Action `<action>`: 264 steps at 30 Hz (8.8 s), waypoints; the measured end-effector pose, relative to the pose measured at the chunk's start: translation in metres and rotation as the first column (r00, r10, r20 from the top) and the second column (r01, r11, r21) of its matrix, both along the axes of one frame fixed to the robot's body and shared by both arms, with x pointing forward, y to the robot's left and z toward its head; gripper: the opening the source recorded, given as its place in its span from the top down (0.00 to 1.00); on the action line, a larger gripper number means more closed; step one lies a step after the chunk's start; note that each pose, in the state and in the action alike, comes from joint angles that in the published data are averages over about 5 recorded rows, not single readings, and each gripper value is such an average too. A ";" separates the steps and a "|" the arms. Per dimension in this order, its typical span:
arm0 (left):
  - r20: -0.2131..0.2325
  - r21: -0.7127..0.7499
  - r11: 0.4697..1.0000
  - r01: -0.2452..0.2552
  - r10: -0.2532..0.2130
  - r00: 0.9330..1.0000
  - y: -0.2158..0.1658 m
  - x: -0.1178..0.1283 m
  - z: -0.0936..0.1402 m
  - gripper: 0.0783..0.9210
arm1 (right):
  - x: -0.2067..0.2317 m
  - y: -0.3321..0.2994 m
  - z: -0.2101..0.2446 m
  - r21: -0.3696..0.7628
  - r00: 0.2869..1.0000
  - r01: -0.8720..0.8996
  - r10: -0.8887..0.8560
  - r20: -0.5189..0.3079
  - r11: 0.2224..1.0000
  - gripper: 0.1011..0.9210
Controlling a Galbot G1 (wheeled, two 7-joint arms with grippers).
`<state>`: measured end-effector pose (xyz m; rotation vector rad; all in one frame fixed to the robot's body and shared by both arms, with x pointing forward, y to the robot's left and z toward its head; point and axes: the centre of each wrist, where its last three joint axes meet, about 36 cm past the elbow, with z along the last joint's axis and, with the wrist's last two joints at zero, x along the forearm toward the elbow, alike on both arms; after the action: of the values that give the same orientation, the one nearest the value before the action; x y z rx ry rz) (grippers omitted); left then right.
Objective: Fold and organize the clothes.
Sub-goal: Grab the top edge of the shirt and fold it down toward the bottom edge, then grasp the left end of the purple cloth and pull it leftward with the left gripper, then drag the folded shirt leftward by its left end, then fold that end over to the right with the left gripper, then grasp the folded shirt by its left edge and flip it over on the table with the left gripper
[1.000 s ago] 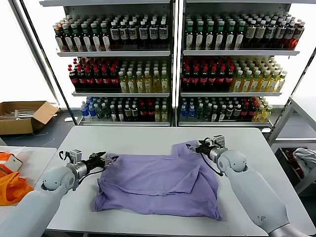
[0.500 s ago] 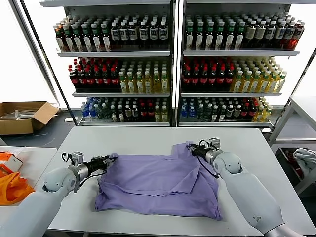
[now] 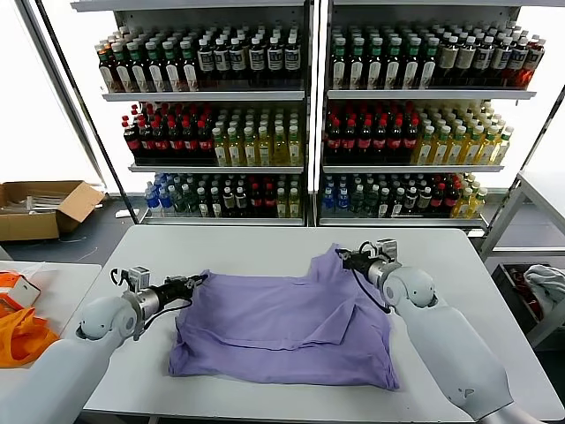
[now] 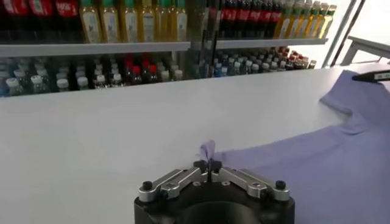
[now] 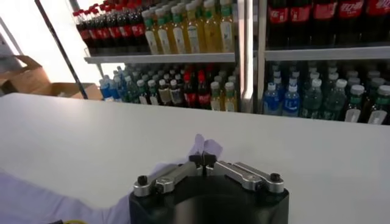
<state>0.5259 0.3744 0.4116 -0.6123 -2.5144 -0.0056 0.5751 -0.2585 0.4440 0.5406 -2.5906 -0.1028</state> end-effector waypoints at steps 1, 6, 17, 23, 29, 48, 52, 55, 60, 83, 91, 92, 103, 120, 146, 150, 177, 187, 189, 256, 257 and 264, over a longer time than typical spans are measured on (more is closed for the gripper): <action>0.006 -0.001 1.000 -0.002 0.002 1.000 0.000 -0.001 0.002 0.99 | -0.003 -0.001 0.002 0.005 1.000 0.002 -0.002 0.005 1.000 0.99; 0.039 -0.003 1.000 -0.006 0.006 0.999 0.001 -0.012 0.015 0.99 | -0.026 -0.009 0.011 0.028 0.999 0.014 -0.015 0.033 1.000 0.99; 0.095 0.020 1.000 0.020 -0.022 0.995 0.002 -0.058 0.043 0.99 | -0.107 -0.029 0.029 0.053 0.997 0.056 -0.058 0.055 0.997 0.99; 0.091 0.028 0.999 0.032 -0.035 0.995 -0.003 -0.088 0.048 0.99 | -0.157 -0.034 0.042 0.052 0.996 0.068 -0.071 0.058 0.996 0.99; 0.061 0.052 0.998 0.036 -0.040 0.997 -0.009 -0.121 0.048 0.99 | -0.204 -0.032 0.043 0.050 0.996 0.078 -0.080 0.036 0.996 0.99; -0.012 0.126 0.992 0.023 -0.021 1.000 -0.018 -0.194 0.041 0.99 | -0.311 -0.010 0.037 0.017 0.992 0.110 -0.108 -0.065 0.994 0.99; -0.020 0.139 0.990 0.011 -0.009 1.000 -0.016 -0.201 0.038 0.99 | -0.321 -0.006 0.034 0.014 0.991 0.110 -0.109 -0.084 0.994 0.99; -0.020 0.146 0.989 0.003 0.000 1.000 -0.016 -0.204 0.038 0.99 | -0.327 -0.003 0.034 0.010 0.990 0.110 -0.108 -0.090 0.994 0.99; -0.009 0.156 0.988 -0.014 0.016 1.000 -0.018 -0.211 0.039 0.87 | -0.332 0.001 0.036 0.010 0.991 0.113 -0.112 -0.079 0.994 0.92; 0.106 0.131 0.952 -0.277 0.264 0.959 -0.046 -0.243 0.031 0.13 | -0.330 -0.035 0.021 0.042 0.942 0.255 -0.258 0.213 0.966 0.15; 0.075 0.099 0.901 -0.423 0.417 0.906 -0.074 -0.245 0.008 0.12 | -0.332 -0.043 0.014 0.048 0.925 0.280 -0.283 0.253 0.959 0.12; 0.068 0.096 0.894 -0.437 0.432 0.899 -0.077 -0.245 0.005 0.12 | -0.333 -0.044 0.013 0.047 0.923 0.283 -0.285 0.257 0.958 0.12; 0.003 0.072 0.846 -0.528 0.529 0.848 -0.104 -0.246 -0.018 0.45 | -0.334 -0.050 0.012 0.053 0.913 0.300 -0.303 0.274 0.952 0.12; 0.026 0.052 0.832 -0.552 0.552 0.834 -0.110 -0.245 -0.024 0.96 | -0.335 -0.046 0.015 0.074 0.909 0.299 -0.307 0.281 0.951 0.12; 0.398 0.256 0.865 -0.431 0.312 0.863 0.068 -0.183 0.043 0.97 | -0.342 -0.046 0.021 0.083 0.907 0.302 -0.313 0.281 0.950 0.12; 0.407 0.254 0.891 -0.377 0.255 0.877 0.049 -0.178 0.057 0.97 | -0.343 -0.047 0.021 0.083 0.906 0.306 -0.317 0.280 0.949 0.12; 0.261 0.144 0.989 -0.022 -0.017 0.965 -0.117 -0.187 0.020 0.96 | -0.338 -0.037 0.009 0.092 0.912 0.307 -0.321 0.258 0.947 0.12; 0.213 0.135 0.991 0.006 -0.035 0.976 -0.156 -0.187 -0.009 0.70 | -0.335 -0.032 0.009 0.090 0.914 0.297 -0.310 0.261 0.951 0.12; 0.209 0.135 0.991 0.003 -0.031 0.978 -0.161 -0.187 -0.012 0.64 | -0.334 -0.032 0.008 0.090 0.914 0.296 -0.309 0.261 0.951 0.12; -0.154 -0.072 0.908 -0.412 0.398 0.904 -0.072 -0.169 -0.012 0.63 | -0.329 -0.030 0.005 0.106 0.918 0.278 -0.296 0.265 0.955 0.12; -0.154 -0.075 0.906 -0.417 0.402 0.902 -0.073 -0.170 -0.012 0.67 | -0.329 -0.030 0.005 0.106 0.918 0.278 -0.296 0.264 0.955 0.12; -0.130 -0.098 0.886 -0.453 0.440 0.889 -0.064 -0.175 -0.008 0.90 | -0.328 -0.034 0.007 0.105 0.915 0.281 -0.299 0.271 0.954 0.12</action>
<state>0.3507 0.3102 0.4035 -0.0608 -2.5077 0.3490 0.2471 -0.2927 0.4510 0.1964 -2.9450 -0.2227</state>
